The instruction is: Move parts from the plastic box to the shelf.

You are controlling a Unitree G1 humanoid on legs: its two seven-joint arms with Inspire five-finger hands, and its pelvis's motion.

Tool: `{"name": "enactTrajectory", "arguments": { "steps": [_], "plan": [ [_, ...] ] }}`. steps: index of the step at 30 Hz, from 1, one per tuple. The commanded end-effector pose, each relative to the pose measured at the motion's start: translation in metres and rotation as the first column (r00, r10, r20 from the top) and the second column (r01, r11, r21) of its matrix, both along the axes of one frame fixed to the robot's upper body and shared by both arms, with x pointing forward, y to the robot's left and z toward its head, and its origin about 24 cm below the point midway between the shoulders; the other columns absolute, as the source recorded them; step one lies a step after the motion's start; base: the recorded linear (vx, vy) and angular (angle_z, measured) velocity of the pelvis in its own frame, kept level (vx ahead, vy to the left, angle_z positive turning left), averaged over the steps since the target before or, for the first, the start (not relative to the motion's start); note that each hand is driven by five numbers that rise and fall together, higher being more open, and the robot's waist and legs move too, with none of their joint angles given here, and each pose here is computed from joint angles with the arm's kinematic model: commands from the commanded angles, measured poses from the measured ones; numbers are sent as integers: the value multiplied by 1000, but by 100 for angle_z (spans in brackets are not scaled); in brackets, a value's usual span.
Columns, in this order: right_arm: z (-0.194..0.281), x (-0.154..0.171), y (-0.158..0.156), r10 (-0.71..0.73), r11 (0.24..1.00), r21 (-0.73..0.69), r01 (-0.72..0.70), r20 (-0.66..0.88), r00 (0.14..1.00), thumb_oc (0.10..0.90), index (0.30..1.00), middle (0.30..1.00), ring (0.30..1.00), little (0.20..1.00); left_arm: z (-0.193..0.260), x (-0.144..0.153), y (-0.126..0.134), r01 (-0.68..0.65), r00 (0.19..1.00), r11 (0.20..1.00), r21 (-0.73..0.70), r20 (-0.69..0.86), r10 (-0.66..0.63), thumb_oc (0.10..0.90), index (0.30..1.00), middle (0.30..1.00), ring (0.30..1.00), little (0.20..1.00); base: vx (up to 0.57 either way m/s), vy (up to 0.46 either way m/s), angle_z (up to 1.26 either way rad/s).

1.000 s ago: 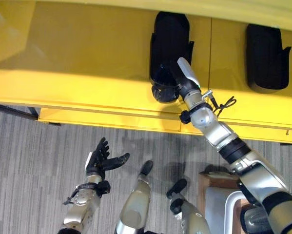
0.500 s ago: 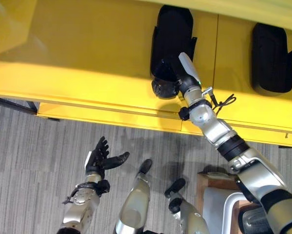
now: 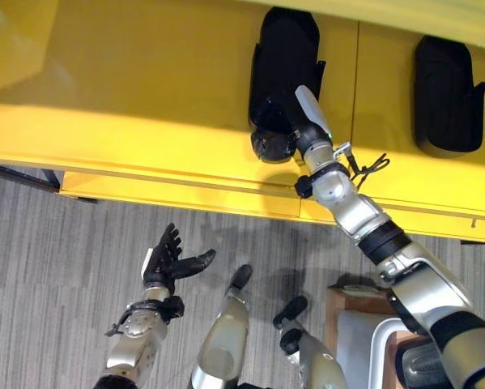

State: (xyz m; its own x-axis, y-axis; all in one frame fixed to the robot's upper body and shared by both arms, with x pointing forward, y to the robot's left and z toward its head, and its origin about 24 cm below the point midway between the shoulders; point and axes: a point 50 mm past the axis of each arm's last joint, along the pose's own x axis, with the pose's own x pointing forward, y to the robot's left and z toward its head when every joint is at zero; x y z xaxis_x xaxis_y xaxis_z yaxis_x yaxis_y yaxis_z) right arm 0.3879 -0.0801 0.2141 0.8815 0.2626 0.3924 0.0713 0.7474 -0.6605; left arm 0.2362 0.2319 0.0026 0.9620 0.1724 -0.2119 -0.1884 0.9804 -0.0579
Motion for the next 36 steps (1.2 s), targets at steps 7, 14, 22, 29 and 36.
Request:
{"name": "enactTrajectory", "arguments": {
  "steps": [7,14,22,29,36],
  "plan": [
    [40,-4,15,59,998,-33,-54,156,986,400,300,300,300,300,27,-5,7,38,990,997,67,135,-47,900,1000,1000,1000,1000,-4,-7,-2],
    [38,-4,14,67,996,-72,-56,153,986,400,300,300,300,300,26,-5,8,42,990,997,68,130,-50,900,1000,1000,1000,1000,-2,-7,-1],
    [41,-4,17,82,994,-90,-68,163,983,765,811,811,811,811,26,-6,10,38,990,997,72,130,-47,900,1000,1000,1000,1000,0,0,0],
    [50,-10,20,100,995,-34,-95,198,975,900,1000,1000,1000,1000,25,-7,13,27,992,996,82,118,-37,900,1000,1000,1000,1000,-1,-1,-1],
    [62,-26,24,169,983,-120,-140,280,945,900,1000,1000,1000,1000,27,-7,19,0,992,995,95,124,-12,900,1000,1000,1000,1000,-2,-2,-1]
  ]
}}
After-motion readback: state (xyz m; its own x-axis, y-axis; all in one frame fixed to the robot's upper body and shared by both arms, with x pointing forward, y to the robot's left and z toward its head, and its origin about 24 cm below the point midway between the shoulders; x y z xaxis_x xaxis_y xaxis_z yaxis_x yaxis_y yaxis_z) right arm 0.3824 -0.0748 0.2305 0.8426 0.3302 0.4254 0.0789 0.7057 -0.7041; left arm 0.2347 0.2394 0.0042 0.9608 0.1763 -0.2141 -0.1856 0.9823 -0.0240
